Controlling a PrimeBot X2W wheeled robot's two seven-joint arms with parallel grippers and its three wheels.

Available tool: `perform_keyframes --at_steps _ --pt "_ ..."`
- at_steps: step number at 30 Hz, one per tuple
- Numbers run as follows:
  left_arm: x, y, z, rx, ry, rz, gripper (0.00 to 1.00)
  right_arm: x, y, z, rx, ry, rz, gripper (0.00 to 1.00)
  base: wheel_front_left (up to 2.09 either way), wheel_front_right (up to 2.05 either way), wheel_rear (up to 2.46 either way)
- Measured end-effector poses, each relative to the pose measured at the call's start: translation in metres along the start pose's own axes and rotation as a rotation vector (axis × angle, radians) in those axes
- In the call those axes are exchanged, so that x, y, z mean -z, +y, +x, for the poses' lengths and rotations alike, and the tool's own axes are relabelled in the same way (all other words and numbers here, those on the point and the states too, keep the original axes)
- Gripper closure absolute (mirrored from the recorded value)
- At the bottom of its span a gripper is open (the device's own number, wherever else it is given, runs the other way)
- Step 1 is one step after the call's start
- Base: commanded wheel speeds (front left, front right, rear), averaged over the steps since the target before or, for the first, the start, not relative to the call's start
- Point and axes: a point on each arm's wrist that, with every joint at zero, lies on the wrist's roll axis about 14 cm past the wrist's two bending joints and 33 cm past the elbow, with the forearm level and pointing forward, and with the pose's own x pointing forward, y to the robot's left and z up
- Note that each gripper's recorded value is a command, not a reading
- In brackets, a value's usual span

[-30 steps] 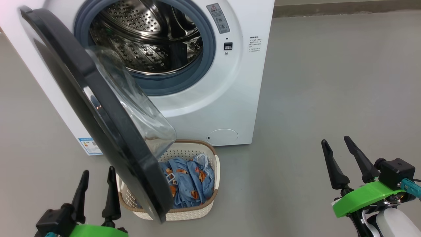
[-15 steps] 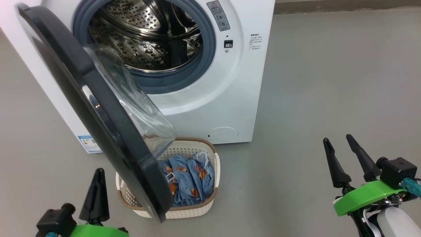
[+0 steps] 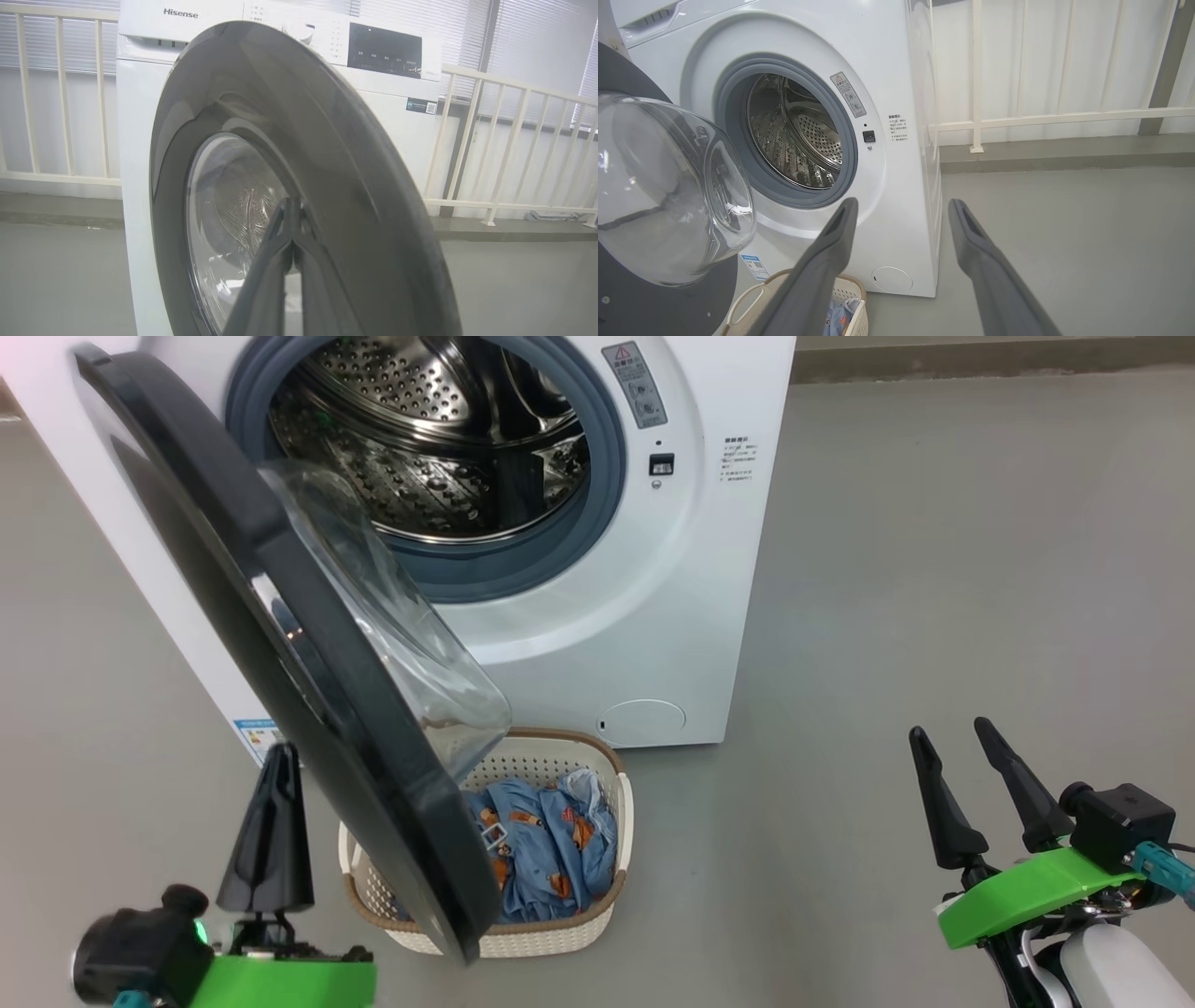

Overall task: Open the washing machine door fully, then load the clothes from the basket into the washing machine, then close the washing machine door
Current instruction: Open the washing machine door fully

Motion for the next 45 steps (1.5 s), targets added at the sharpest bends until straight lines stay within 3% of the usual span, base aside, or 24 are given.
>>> perform_keyframes --at_steps 8,17,28,36,45 --pt "-0.062 -0.043 0.005 0.126 -0.186 -0.003 1.0 -0.001 0.003 0.0 -0.004 -0.005 0.003 0.0 0.0 0.0 0.0" --pt "-0.068 -0.096 0.001 0.287 -0.159 -0.054 1.0 0.002 0.006 -0.001 -0.013 0.005 0.007 0.0 0.0 0.0 0.0" --pt "-0.007 -0.128 -0.006 0.369 0.062 -0.143 1.0 0.006 0.001 -0.006 0.007 0.014 0.013 0.0 0.0 0.0 0.0" --pt "0.054 -0.12 -0.018 0.33 0.26 -0.168 1.0 0.01 -0.005 -0.01 0.028 0.025 0.019 0.0 0.0 0.0 0.0" --pt "0.082 -0.1 -0.023 0.256 0.331 -0.171 1.0 0.014 -0.004 -0.009 0.031 0.033 0.029 0.0 0.0 0.0 0.0"
